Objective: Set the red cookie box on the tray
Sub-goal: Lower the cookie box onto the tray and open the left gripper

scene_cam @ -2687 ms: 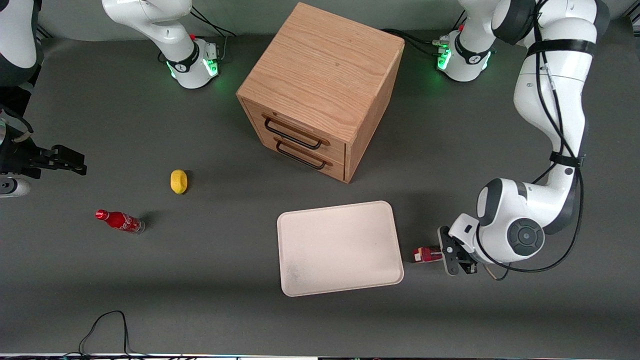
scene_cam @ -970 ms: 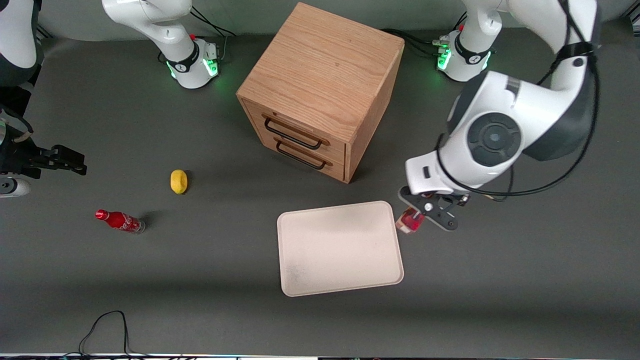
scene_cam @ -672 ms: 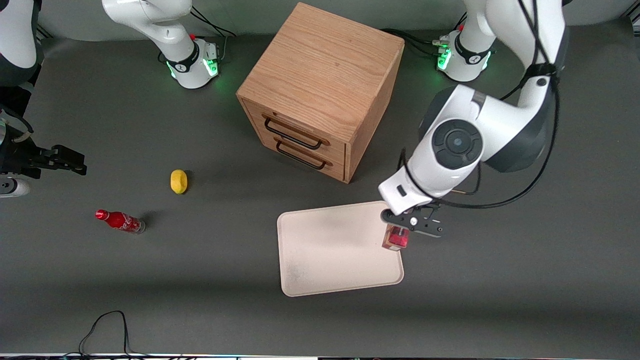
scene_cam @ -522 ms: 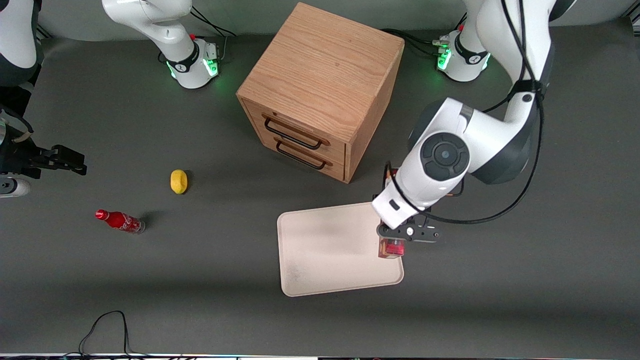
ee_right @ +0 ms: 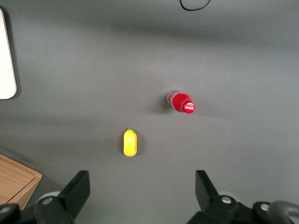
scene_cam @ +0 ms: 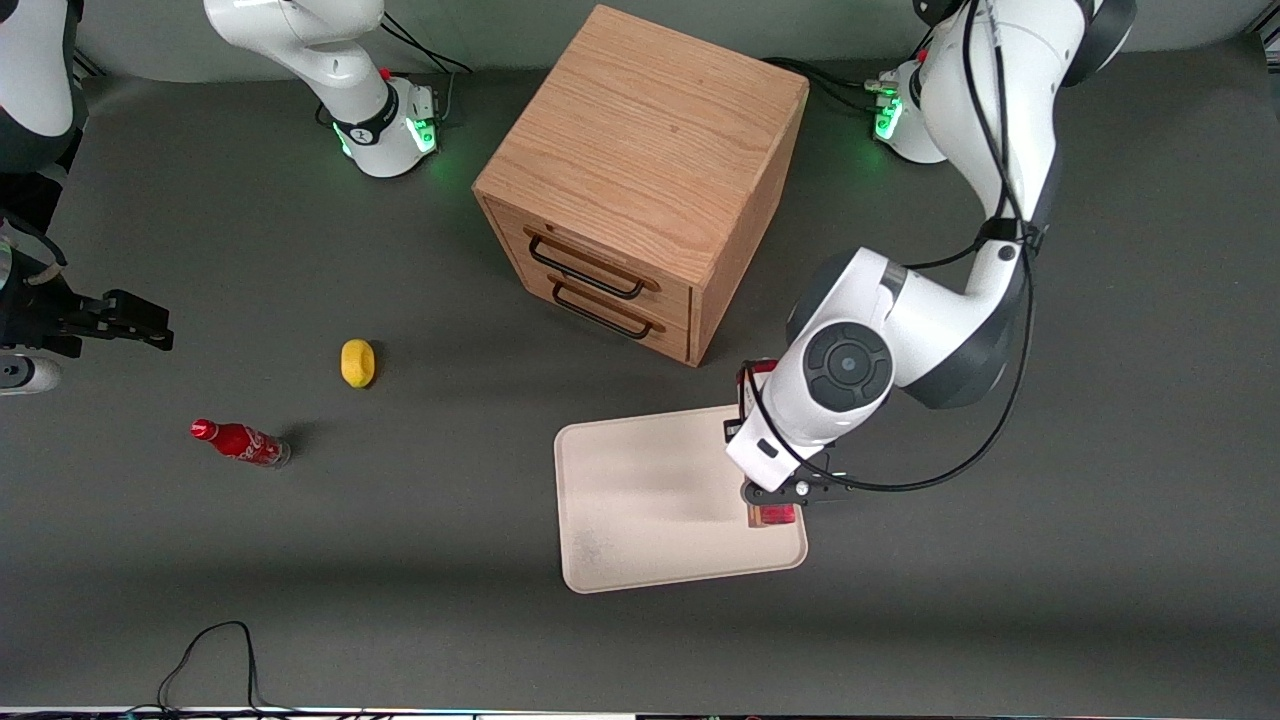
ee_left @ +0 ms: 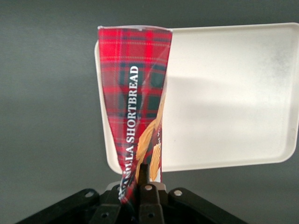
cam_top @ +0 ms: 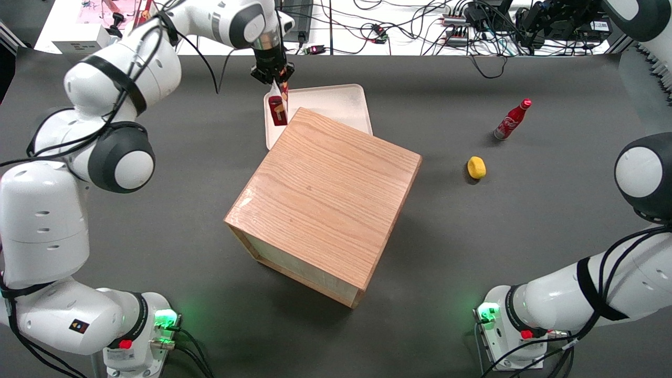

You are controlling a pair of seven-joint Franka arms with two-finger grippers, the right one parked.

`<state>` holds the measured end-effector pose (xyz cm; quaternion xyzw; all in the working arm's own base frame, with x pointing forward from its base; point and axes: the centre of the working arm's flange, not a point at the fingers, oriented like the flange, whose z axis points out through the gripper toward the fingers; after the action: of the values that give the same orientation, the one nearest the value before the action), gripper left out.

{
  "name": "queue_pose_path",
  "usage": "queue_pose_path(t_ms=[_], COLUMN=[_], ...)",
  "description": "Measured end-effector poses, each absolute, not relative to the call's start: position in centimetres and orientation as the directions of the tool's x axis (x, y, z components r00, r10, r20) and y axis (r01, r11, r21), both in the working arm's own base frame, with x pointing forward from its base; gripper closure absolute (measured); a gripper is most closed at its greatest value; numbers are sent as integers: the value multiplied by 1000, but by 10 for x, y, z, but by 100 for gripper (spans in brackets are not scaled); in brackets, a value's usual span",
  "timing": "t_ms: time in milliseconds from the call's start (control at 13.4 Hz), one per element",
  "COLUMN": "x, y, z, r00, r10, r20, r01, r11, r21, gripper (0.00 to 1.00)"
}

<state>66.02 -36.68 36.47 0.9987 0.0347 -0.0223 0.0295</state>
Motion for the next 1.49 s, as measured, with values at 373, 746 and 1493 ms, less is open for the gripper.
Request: queue_pose_path(t_ms=[373,746,1493], x=[663,675,671], y=[-366,-349,-353], z=[291,259,247], r00=[998,987,983], r10=[70,161,183], r20=[0,18,10], r01=[70,161,183], r11=[-996,-986,-983], r21=[58,43,31], gripper=[95,95,67])
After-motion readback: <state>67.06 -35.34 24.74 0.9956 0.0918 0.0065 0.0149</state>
